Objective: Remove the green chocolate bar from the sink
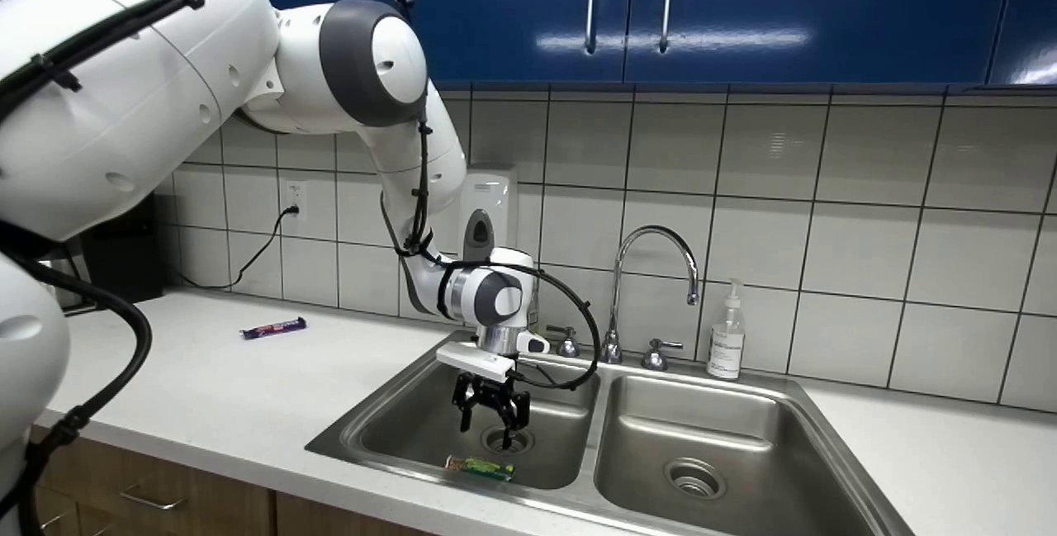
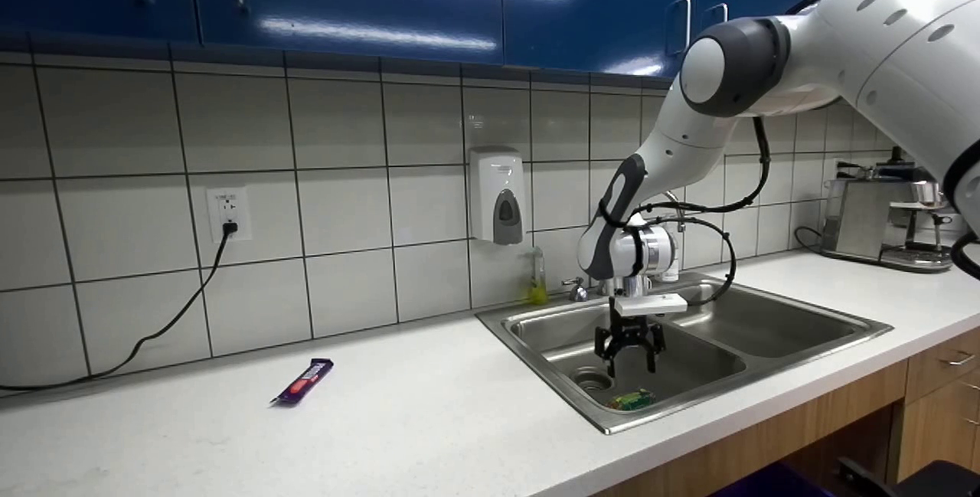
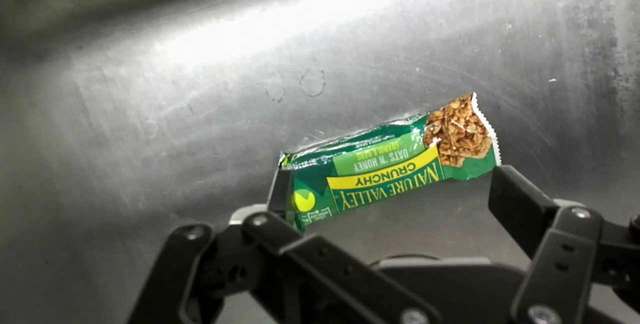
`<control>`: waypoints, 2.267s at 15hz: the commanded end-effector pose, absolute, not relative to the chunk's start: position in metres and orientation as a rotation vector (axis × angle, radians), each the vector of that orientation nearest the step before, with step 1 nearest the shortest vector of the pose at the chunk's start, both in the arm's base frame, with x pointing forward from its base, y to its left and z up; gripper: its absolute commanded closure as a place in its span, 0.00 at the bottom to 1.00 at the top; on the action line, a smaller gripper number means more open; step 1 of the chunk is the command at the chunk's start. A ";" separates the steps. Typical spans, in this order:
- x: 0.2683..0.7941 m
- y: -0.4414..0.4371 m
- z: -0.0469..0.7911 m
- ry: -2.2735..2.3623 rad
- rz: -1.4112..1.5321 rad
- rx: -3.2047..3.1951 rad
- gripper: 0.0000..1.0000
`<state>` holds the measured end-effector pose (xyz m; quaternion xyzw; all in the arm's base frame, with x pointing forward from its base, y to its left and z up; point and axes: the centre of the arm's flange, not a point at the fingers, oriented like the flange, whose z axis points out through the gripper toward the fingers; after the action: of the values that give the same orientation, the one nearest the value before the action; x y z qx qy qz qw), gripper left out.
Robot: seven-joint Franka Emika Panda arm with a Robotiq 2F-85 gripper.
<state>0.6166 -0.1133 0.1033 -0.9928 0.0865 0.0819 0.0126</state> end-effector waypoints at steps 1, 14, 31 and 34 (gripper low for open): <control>0.613 -0.110 0.107 0.274 0.238 -3.102 0.00; 0.592 -0.102 0.115 0.567 0.230 -3.073 0.00; 0.599 -0.095 0.104 1.214 0.174 -2.871 0.00; 0.599 -0.101 0.099 1.300 0.174 -2.830 0.00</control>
<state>0.6010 -0.0993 0.1014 -0.9220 0.3822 0.0617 0.0105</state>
